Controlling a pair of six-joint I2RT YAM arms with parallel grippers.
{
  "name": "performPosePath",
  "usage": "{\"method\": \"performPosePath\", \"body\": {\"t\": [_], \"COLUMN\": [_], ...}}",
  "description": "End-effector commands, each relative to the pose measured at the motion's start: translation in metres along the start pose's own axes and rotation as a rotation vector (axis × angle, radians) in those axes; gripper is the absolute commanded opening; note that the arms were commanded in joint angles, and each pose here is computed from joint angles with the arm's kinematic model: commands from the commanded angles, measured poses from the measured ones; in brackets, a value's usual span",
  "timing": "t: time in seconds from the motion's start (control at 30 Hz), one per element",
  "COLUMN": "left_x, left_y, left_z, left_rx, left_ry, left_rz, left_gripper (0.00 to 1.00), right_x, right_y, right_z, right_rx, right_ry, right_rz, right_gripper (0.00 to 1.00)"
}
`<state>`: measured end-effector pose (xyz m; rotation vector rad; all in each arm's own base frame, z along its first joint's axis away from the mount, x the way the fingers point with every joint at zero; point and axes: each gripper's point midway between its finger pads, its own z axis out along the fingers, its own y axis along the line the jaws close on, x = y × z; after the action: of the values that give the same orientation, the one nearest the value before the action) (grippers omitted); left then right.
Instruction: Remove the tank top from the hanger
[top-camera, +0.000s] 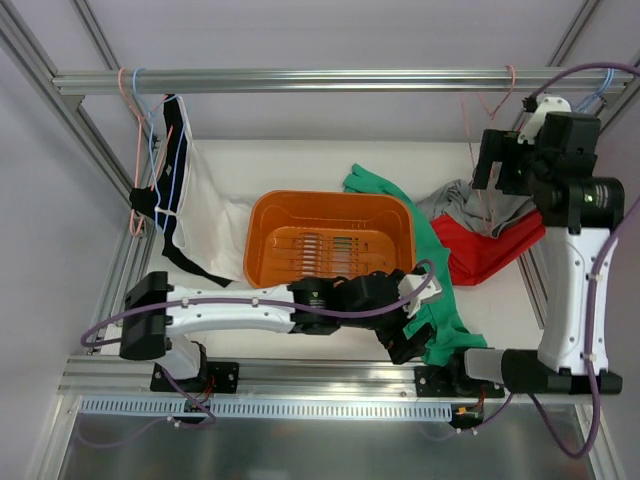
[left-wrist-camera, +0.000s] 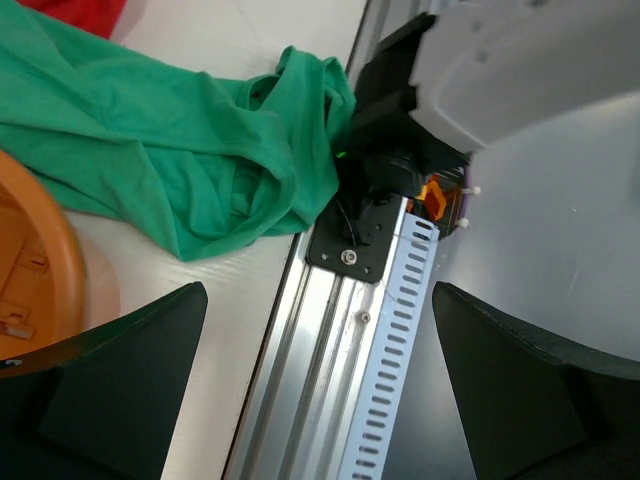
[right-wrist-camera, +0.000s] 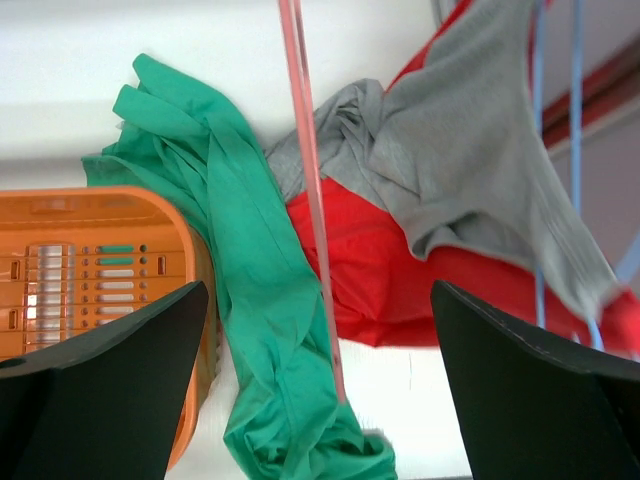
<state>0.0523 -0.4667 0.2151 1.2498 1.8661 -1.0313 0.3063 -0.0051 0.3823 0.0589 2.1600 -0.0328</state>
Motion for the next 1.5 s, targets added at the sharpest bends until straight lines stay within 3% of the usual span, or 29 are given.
{"method": "performPosePath", "body": {"t": [0.0,0.2,0.5,0.67,0.77,1.2,1.47], "left_x": [-0.02,-0.006,0.022,0.034,0.039,0.077,0.091], "left_y": [-0.002,0.022,0.031,0.038,0.042,0.066,0.061], "left_z": [0.023,0.057,0.102,0.12,0.128,0.161,0.177], "left_rx": [-0.051,-0.201,-0.291,-0.334,-0.357,-0.482,-0.445], "left_ry": [-0.062,-0.062,-0.023,-0.017,-0.018,0.002,0.047], "left_rz": [-0.124,-0.228,-0.326,-0.389,-0.412,-0.43,-0.44], "left_gripper": [0.99,0.98,0.93,0.91,0.96,0.99,0.79], "right_x": [0.001,0.023,0.039,0.043,0.045,0.039,0.037], "right_y": [-0.015,-0.025,-0.021,-0.005,-0.002,0.018,0.022], "right_z": [-0.049,-0.104,-0.172,-0.183,-0.187,-0.207,-0.215], "right_rx": [0.074,0.104,0.046,-0.049,-0.069,-0.191,-0.216], "right_ry": [-0.113,-0.224,-0.384,-0.408,-0.419,-0.504,-0.533], "right_rz": [0.072,0.098,0.102,0.099,0.091,0.065,0.061], "right_gripper": [0.99,1.0,1.0,1.0,1.0,1.0,0.99]}}
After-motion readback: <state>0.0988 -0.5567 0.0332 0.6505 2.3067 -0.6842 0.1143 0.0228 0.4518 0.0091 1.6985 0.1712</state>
